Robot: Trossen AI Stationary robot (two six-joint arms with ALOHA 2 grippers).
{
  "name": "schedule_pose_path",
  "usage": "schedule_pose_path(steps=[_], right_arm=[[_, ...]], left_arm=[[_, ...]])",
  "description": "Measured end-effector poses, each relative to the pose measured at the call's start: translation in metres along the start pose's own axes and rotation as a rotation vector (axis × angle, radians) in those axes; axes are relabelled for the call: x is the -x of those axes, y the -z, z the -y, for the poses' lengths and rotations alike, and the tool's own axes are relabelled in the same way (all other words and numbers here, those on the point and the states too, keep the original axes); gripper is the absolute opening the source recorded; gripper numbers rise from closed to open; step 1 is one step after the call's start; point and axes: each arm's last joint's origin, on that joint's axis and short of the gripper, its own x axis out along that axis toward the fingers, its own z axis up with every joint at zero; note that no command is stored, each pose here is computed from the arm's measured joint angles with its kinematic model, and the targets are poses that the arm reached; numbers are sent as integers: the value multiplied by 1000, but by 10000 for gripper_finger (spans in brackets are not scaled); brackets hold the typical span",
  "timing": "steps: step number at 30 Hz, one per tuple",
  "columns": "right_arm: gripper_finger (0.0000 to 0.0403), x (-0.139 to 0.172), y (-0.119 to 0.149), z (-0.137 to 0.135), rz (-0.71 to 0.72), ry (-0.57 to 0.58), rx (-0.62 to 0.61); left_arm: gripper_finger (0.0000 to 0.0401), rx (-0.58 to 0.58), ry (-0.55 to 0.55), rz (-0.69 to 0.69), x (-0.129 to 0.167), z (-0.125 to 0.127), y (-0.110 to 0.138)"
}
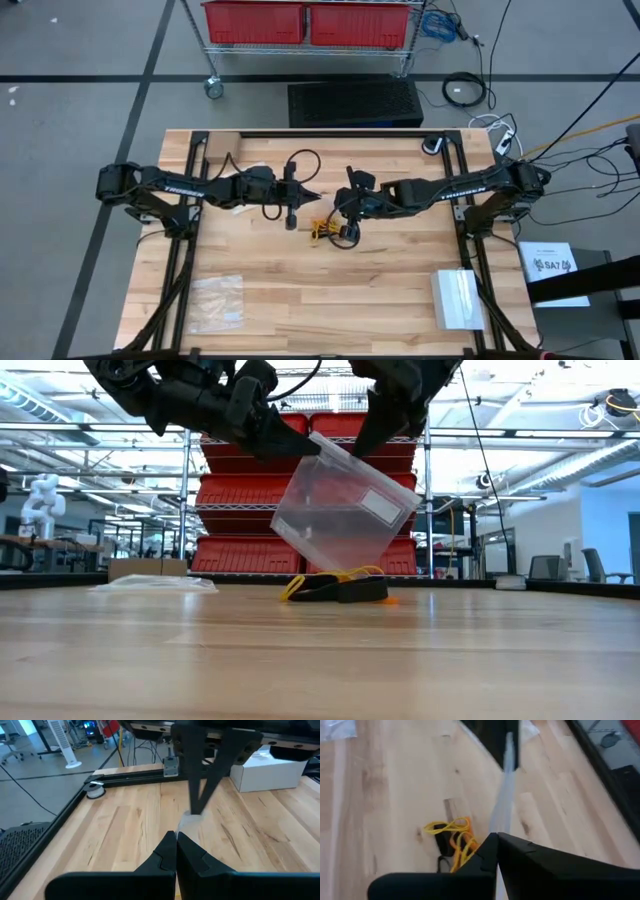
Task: Sort rubber bands
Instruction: Open the transparent zip bag
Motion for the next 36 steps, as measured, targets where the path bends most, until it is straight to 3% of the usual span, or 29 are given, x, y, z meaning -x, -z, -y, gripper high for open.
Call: schedule_pose_path(steps=[11,21,30,36], right_arm=[[0,-8,-2,13,-15,-28,-25],[0,-32,17,-5,-72,-21,26],[0,-40,32,-6,107,-64,-69],[23,-43,30,0,144,1,-110]], left_arm=[[0,1,0,0,0,0,0],[0,27,2,-11,0,0,1],[0,18,43,-21,-1,13,1],[0,11,10,-25,-1,19,-1]])
